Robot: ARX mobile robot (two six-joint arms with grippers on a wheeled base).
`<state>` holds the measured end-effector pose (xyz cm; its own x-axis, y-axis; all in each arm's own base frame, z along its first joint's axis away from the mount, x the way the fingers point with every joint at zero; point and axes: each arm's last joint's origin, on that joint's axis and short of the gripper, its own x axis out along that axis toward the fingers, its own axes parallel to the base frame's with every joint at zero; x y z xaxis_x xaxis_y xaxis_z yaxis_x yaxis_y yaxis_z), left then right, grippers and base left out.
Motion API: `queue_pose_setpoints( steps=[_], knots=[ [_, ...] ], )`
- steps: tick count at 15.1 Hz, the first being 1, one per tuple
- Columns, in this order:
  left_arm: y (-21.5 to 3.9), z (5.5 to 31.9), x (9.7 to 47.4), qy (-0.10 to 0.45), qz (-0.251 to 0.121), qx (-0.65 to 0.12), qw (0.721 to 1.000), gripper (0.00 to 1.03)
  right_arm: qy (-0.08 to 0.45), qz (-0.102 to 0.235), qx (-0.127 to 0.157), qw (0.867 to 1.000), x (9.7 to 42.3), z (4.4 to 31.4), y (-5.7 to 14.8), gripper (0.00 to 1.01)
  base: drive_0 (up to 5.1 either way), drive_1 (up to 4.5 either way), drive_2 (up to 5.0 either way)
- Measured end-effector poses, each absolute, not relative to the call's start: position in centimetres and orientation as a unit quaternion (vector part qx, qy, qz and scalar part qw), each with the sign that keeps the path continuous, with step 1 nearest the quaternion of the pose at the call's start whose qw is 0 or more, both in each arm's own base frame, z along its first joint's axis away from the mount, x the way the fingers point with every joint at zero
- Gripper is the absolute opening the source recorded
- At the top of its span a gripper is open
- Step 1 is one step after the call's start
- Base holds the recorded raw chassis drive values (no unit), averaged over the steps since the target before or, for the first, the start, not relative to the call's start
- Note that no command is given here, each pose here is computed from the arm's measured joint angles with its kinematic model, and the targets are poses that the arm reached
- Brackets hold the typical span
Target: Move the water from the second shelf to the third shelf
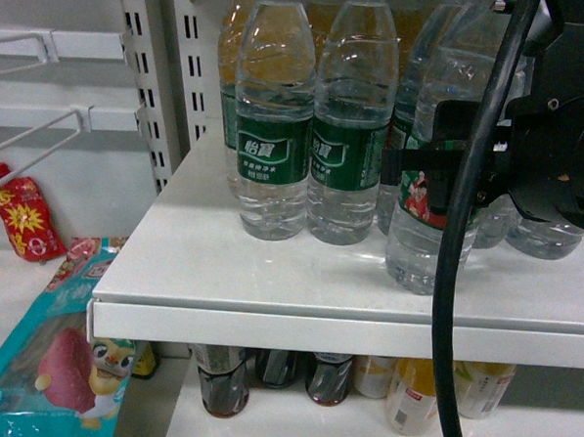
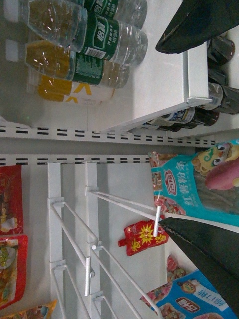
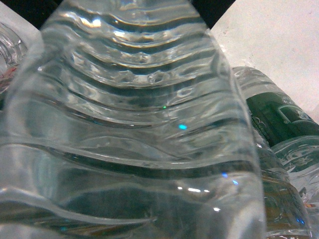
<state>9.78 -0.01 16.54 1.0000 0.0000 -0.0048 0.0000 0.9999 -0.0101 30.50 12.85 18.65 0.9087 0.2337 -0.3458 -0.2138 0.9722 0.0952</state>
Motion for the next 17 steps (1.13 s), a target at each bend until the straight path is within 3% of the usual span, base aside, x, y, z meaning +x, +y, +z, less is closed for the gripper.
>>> queue_pose_setpoints(
  steps=[16, 17],
  knots=[
    [-0.01, 16.55, 9.78, 0.002, 0.0, -0.005, 1.0, 0.98, 0.179, 0.103, 0.031, 0.978, 30.77, 18.59, 12.47, 0.39, 0.0, 0.0, 0.0],
    [-0.01, 16.55, 9.78, 0.002, 0.0, -0.005, 1.0, 0.98, 0.179, 0.103, 0.029, 0.978, 30.77, 18.57, 12.46, 0.53, 0.0, 0.0, 0.0]
  ],
)
